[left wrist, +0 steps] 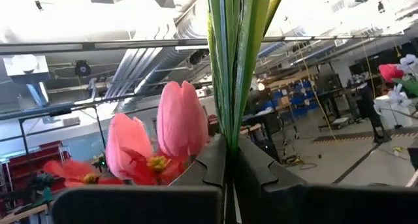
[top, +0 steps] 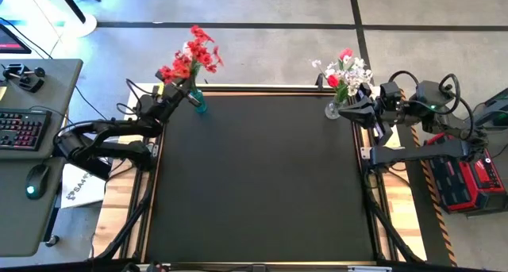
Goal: Sort flowers into vase by color
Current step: Put the red flowers into the blue vase
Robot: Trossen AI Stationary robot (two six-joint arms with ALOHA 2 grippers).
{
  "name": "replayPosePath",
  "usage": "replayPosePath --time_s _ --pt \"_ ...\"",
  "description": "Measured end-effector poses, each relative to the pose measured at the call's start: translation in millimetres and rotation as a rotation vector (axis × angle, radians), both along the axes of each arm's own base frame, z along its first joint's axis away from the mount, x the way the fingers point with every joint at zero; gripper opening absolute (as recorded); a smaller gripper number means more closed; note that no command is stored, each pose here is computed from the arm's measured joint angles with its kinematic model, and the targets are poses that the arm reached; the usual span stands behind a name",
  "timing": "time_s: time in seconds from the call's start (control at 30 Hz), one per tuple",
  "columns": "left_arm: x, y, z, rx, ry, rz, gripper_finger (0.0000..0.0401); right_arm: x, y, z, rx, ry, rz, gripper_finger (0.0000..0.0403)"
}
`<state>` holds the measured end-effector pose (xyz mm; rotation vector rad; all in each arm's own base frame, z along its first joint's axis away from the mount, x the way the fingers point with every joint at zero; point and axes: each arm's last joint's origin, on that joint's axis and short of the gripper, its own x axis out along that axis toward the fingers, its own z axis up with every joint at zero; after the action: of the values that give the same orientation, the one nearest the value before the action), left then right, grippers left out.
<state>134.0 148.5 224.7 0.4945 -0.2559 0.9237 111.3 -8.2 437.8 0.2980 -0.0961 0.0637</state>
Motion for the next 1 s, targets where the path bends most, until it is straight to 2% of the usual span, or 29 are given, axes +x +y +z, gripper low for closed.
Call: replayPosePath --time_s 0.5,0.7,0.83,1.0 --pt "2 2 -7 -0.069 0.032 -0.011 0.0003 0 0 0 0.000 0.000 0.000 0.0000" --pt "-2 -2 -19 -0.129 0.031 -0.026 0.0005 0 0 0 0.000 0.000 0.000 0.0000" --pt "-3 -5 -24 -0.170 0.012 -0.044 0.0026 0 0 0 0.000 0.000 0.000 0.0000" --pt "-3 -5 -24 -0.176 0.005 -0.050 0.0073 0 0 0 0.000 0.000 0.000 0.0000"
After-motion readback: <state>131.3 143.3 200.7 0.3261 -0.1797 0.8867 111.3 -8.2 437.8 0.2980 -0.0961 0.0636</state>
